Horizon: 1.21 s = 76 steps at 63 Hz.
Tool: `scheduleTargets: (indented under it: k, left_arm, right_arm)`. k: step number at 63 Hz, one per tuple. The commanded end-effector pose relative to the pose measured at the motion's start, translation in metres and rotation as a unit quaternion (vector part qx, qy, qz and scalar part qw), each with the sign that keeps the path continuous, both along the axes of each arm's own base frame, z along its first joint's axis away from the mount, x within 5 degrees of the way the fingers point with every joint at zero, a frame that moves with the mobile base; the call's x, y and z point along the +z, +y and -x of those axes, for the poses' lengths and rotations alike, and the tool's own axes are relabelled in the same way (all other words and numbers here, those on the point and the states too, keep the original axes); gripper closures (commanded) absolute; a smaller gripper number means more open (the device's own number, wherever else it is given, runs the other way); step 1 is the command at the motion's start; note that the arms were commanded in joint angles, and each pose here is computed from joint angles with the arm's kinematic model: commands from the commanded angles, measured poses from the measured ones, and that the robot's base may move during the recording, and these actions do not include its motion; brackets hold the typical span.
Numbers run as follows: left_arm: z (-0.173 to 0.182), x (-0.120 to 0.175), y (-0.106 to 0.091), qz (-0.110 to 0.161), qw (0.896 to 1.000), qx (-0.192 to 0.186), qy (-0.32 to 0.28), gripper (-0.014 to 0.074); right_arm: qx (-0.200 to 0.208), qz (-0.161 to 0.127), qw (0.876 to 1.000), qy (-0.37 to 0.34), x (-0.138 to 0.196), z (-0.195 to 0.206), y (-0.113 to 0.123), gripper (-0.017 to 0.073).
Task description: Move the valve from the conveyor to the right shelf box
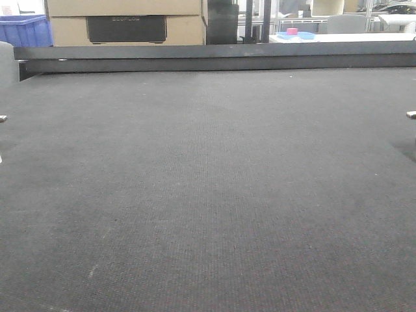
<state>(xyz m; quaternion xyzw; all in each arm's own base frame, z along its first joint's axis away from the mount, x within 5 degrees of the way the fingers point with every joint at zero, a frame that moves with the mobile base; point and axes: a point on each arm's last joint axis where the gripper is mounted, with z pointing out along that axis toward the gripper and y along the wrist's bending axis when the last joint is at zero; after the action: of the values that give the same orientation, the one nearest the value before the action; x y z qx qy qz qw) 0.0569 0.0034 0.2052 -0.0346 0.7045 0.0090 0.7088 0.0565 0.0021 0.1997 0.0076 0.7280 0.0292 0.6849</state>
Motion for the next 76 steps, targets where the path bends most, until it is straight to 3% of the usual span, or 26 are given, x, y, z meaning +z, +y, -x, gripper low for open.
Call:
scheduleTargets:
  k: [1,33,48,62,68,76]
  left_arm:
    - [0.001,0.003,0.0,0.0,1.0,0.001,-0.013,0.0704]
    - [0.001,0.003,0.0,0.0,1.0,0.001,-0.013,0.0704]
    - [0.001,0.006,0.0,0.0,1.0,0.002,-0.031,0.0704]
    - [0.003,0.021,0.001,-0.004,0.994,0.005,-0.112,0.0704]
    - [0.005,0.028,0.001,-0.005,0.991,0.005,-0.137,0.0704]
    - [0.017,0.073,0.0,-0.009,0.984,0.004,-0.178,0.0704]
  right_arm:
    - [-0.003,0.003,1.0,-0.012,0.002,0.0,0.0,0.0715]
    - [-0.003,0.003,1.0,-0.013,0.002,0.0,0.0,0.0715]
    - [-0.006,-0.001,0.998,-0.066,0.012,0.0,-0.001,0.0715]
    - [-0.009,-0.004,0.992,-0.122,0.022,0.002,-0.001,0.0715]
    - [-0.008,-0.005,0.988,-0.151,0.051,0.008,-0.001,0.0715]
    - [-0.004,-0.005,0.985,-0.17,0.095,0.024,-0.001,0.0704]
